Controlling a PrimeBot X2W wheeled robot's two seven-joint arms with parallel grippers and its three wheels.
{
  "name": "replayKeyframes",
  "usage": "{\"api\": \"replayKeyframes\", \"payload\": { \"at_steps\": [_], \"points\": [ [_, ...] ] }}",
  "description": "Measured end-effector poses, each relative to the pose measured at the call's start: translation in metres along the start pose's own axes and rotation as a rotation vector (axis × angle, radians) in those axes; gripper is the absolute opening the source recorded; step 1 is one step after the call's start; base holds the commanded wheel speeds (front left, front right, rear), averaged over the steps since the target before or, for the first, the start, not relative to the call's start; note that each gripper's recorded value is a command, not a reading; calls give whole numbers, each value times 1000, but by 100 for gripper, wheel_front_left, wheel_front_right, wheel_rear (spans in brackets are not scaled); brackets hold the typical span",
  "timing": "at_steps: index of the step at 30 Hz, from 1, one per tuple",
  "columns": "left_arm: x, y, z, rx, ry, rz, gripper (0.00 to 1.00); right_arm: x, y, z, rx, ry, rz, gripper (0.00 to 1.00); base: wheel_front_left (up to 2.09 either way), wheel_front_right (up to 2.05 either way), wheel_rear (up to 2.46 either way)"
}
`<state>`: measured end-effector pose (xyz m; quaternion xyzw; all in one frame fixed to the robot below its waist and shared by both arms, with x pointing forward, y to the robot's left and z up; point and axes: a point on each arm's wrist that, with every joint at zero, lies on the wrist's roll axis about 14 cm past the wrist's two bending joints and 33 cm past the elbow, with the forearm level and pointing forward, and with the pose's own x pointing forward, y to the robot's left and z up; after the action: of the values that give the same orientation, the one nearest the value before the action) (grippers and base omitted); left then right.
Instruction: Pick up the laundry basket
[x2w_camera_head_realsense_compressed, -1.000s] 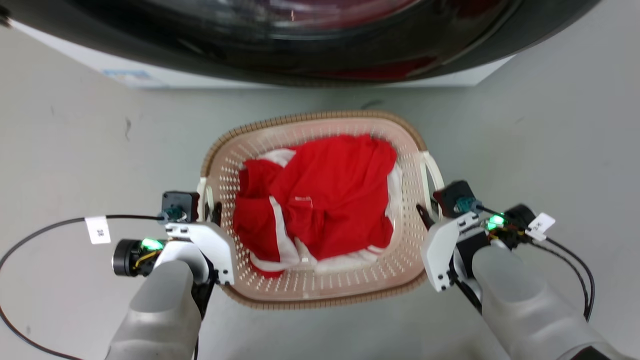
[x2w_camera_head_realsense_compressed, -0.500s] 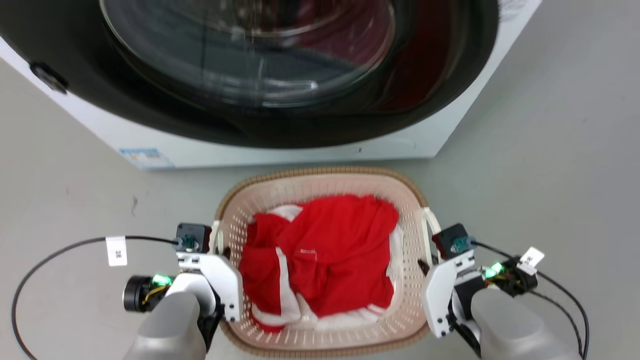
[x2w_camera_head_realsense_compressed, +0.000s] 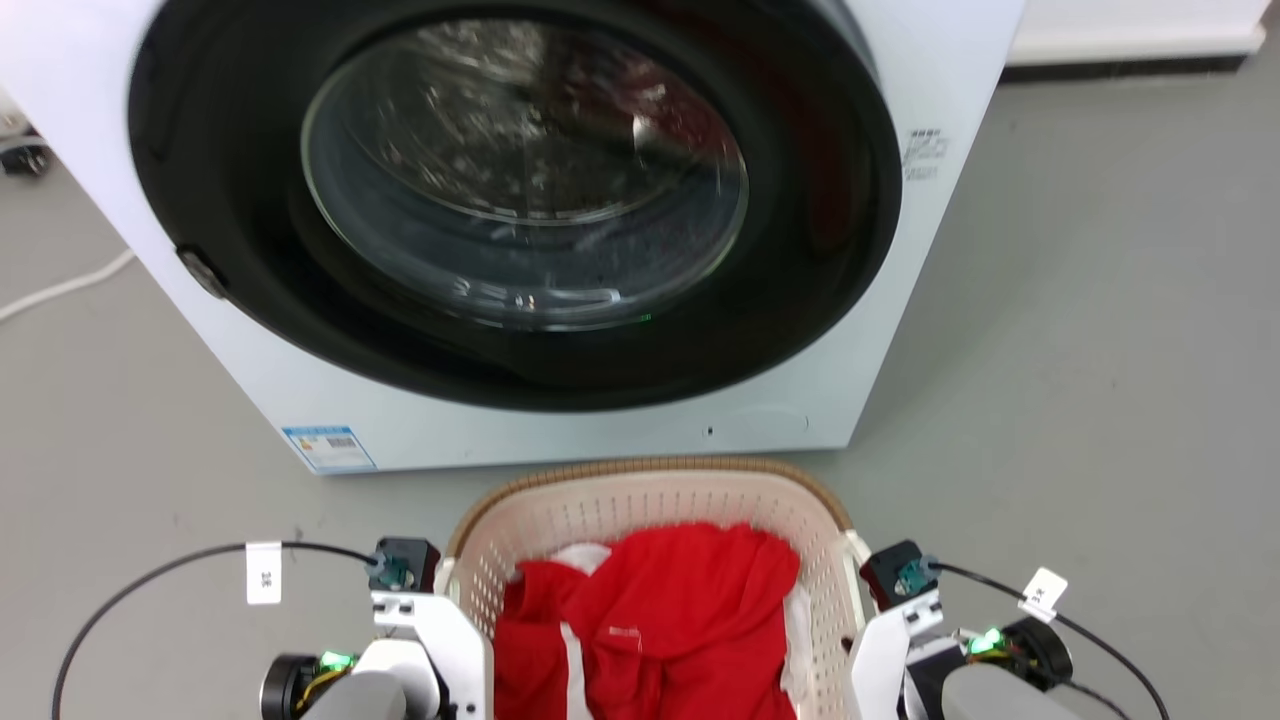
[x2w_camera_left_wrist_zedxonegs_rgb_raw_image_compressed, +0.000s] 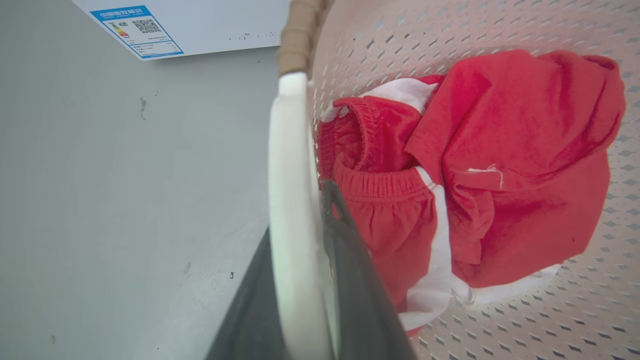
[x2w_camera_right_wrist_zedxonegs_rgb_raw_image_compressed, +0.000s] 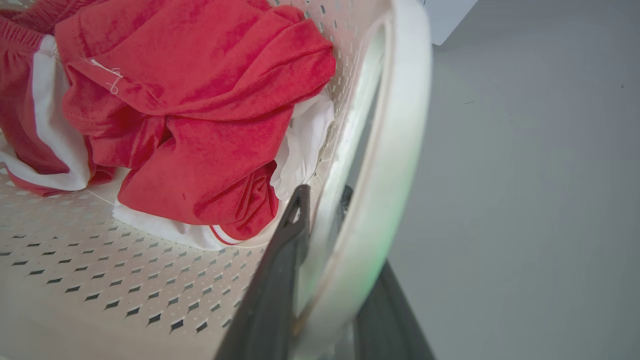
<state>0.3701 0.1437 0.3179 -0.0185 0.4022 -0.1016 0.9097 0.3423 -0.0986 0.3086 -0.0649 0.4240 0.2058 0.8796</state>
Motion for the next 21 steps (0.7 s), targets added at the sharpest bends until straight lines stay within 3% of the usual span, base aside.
{"api": "replayKeyframes", "payload": {
  "at_steps": [21],
  "points": [
    [-30, -4, -6, 15, 36, -23, 0, -21, 13, -4, -5, 13, 2, 0, 0, 0, 0]
  ]
}}
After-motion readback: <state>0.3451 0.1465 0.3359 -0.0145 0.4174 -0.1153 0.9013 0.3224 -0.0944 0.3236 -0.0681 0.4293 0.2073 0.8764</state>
